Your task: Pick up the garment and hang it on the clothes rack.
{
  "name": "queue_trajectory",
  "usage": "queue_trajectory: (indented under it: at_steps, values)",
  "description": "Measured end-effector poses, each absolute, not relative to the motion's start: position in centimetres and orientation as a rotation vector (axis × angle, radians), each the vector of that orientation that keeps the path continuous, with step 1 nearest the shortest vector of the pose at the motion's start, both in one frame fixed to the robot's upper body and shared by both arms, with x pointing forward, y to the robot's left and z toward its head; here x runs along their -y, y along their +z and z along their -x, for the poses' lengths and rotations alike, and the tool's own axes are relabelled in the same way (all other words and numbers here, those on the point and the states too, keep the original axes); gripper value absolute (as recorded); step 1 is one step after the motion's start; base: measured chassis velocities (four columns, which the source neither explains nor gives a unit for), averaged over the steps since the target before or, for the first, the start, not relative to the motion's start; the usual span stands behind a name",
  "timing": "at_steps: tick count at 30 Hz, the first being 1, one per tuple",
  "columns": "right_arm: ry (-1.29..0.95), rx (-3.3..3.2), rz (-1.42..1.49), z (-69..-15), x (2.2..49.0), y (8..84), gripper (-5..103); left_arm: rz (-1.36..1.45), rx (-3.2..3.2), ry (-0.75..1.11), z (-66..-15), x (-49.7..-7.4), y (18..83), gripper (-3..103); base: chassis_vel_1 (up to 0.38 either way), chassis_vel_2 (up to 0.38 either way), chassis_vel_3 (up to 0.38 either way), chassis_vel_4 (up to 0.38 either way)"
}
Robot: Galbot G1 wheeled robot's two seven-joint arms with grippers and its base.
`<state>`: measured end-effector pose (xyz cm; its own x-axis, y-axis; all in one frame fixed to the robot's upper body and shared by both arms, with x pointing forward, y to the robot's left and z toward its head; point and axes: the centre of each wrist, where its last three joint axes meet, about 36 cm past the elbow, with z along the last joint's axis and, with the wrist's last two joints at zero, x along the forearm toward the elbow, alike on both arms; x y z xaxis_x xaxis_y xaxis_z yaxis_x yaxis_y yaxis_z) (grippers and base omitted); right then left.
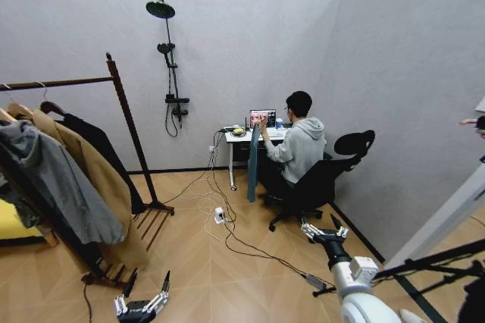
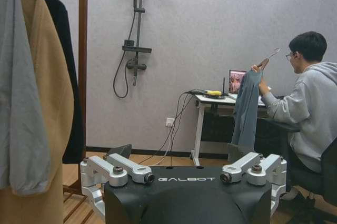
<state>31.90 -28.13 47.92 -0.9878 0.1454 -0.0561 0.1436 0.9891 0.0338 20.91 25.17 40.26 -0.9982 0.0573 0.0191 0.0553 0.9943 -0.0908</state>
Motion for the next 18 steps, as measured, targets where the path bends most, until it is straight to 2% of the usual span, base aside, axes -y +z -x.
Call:
queue_trajectory:
  at_steps: [18]
  values:
    - [0.042,-3.074,-0.207,-31.8,27.5,47.97,100,0.088,3.115,0.141,-20.91,-25.17,40.26,100,0.187,-0.189,-0.192,0.193]
